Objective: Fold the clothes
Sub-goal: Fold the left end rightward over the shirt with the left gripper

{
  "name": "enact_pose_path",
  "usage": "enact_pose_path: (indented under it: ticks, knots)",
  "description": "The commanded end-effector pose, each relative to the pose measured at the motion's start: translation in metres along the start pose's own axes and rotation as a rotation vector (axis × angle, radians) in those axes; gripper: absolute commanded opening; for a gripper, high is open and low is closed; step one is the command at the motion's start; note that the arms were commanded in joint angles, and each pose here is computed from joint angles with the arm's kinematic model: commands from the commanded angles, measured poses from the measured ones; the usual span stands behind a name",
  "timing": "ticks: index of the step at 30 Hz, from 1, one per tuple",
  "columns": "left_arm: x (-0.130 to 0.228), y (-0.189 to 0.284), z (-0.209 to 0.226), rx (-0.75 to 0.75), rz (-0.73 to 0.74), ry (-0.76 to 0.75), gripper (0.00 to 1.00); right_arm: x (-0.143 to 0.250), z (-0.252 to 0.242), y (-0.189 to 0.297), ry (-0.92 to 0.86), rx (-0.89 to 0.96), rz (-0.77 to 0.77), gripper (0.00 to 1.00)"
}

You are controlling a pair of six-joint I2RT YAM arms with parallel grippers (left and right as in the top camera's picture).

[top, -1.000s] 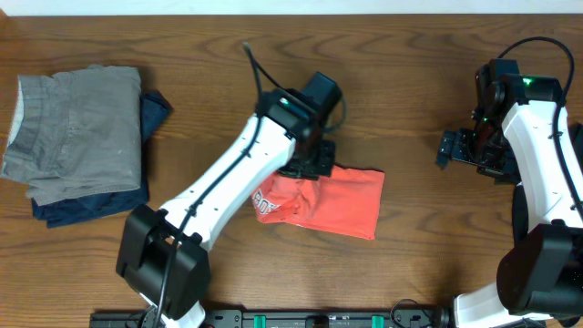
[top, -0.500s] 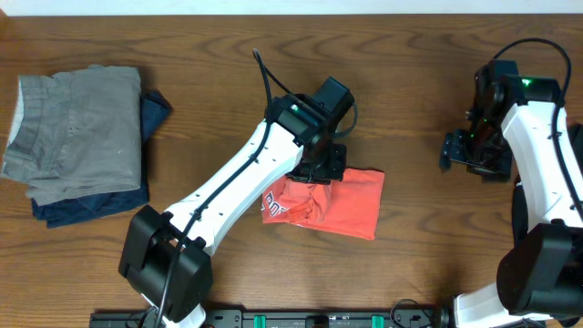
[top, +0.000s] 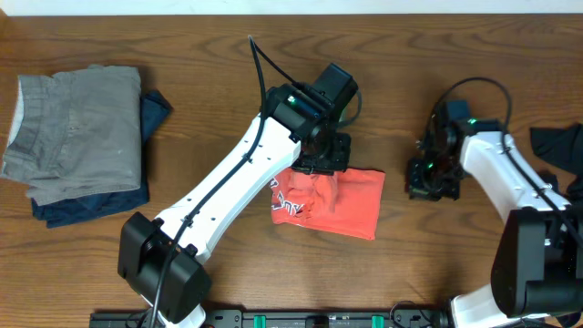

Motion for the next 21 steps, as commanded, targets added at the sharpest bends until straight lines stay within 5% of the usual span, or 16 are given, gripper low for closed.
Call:
enact_pose_path:
  ticks: [1, 21]
  knots:
    - [-0.001, 0.013, 0.008, -0.094, -0.059, -0.029, 0.07, 0.008, 0.01, -0.011, 0.014, -0.026, 0.02, 0.01]
    - [-0.01, 0.051, 0.054, -0.251, -0.063, 0.004, 0.07, 0.01, 0.021, -0.023, 0.027, -0.028, -0.003, 0.01]
Point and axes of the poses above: each gripper's point midway between its finger pads, its own y axis back along the fingers, its own z axis along the line the jaws close on, x = y × z, the point moved 8 cm from there along y, back along the fingers, and after that the axes turned 3 degrees about y, right-handed, at the moved point
